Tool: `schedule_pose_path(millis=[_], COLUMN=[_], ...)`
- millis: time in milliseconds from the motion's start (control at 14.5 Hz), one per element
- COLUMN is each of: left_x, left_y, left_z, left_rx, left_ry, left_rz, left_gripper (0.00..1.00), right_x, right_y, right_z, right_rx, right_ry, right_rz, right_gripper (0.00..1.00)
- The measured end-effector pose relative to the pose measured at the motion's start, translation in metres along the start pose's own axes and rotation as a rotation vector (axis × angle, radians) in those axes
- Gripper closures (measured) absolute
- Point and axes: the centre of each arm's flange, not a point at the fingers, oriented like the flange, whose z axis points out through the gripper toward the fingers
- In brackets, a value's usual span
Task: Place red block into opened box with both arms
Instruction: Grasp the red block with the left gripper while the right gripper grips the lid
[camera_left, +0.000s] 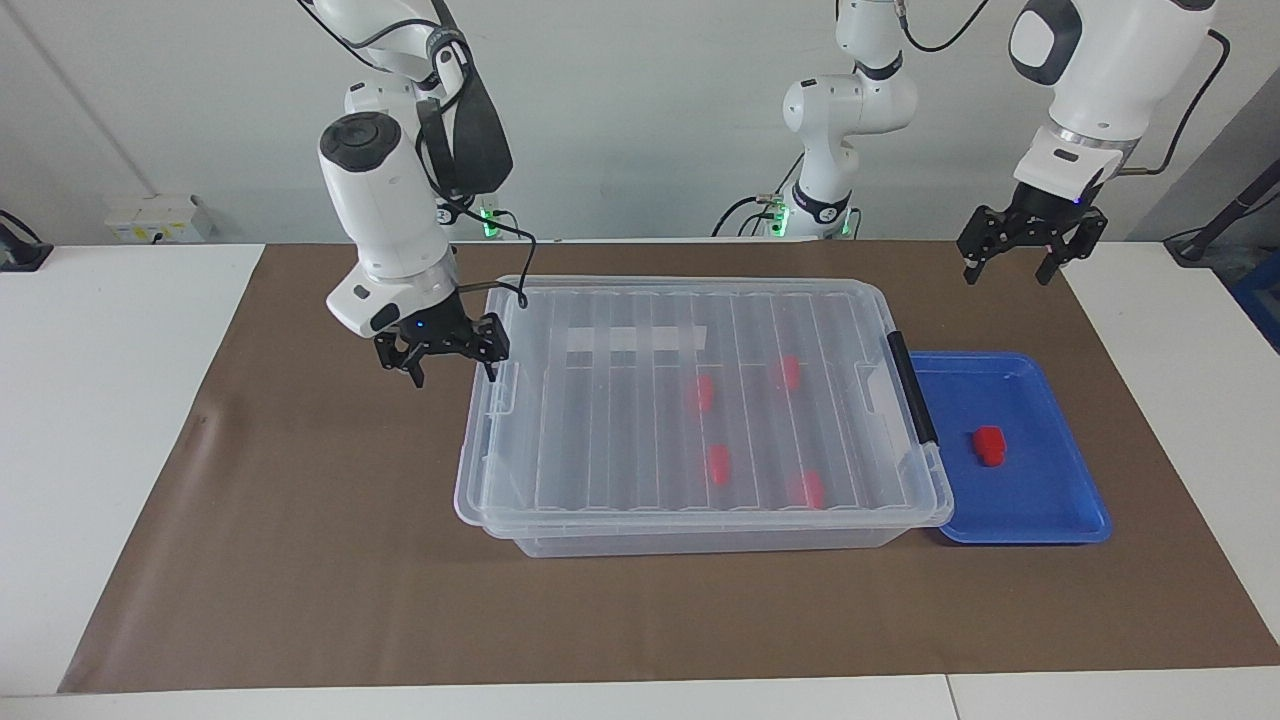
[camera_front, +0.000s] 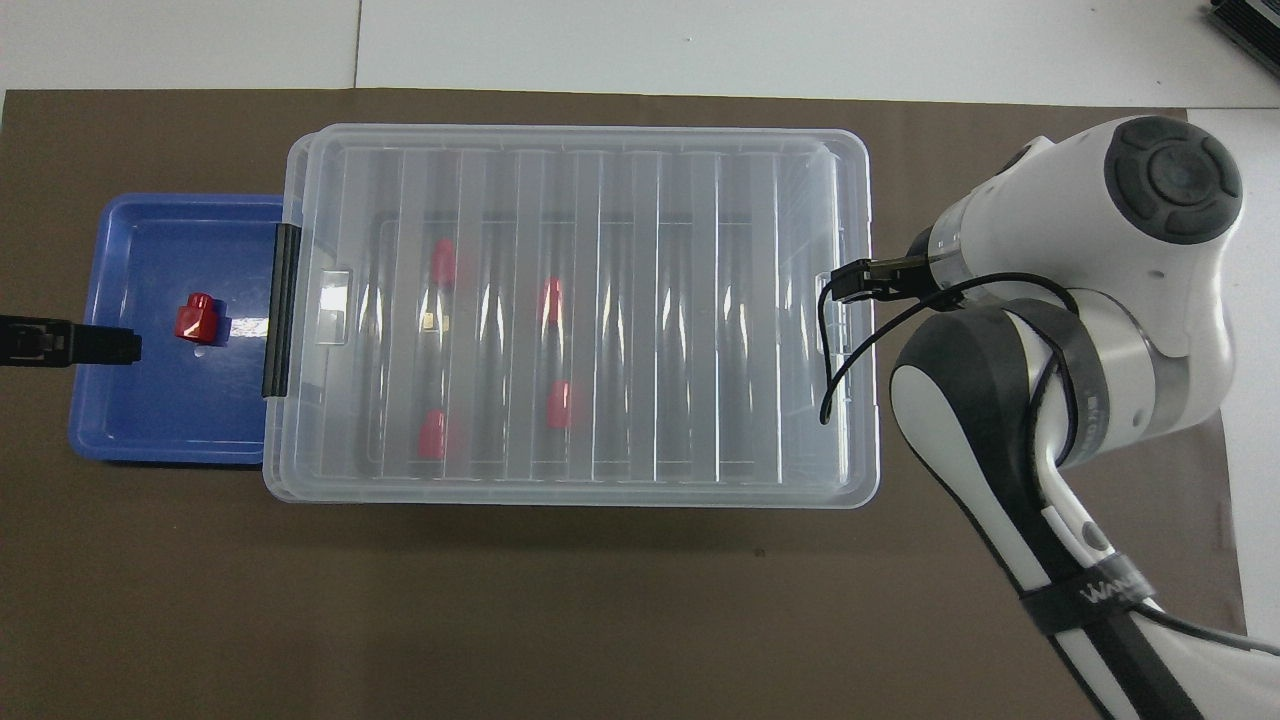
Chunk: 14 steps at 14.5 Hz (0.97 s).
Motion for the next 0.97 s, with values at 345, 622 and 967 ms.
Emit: schedule_pose_path(millis=[345,622,967], left_x=[-0.008,-0.001,0.010], left_y=[-0.024,-0.040,-0.056], left_z=[0.054,0.099,0.156], left_rx=[0.010,0.014,0.021], left_ry=[0.020,0.022,0.036], left_rz=[-0.046,-0.071,-0.089], left_gripper=[0.00,0.00,0.00], right_x=[-0.002,-0.003,-0.003], right_y=[0.002,0.007,0.011], right_z=[0.017,0.023,0.023], right_rx=[-0.024,-0.059,-0.096], right_ry=[-0.026,-0.031,-0.024], right_rz=[-0.007,-0.017,-0.011], right_gripper=[0.00,0.00,0.00])
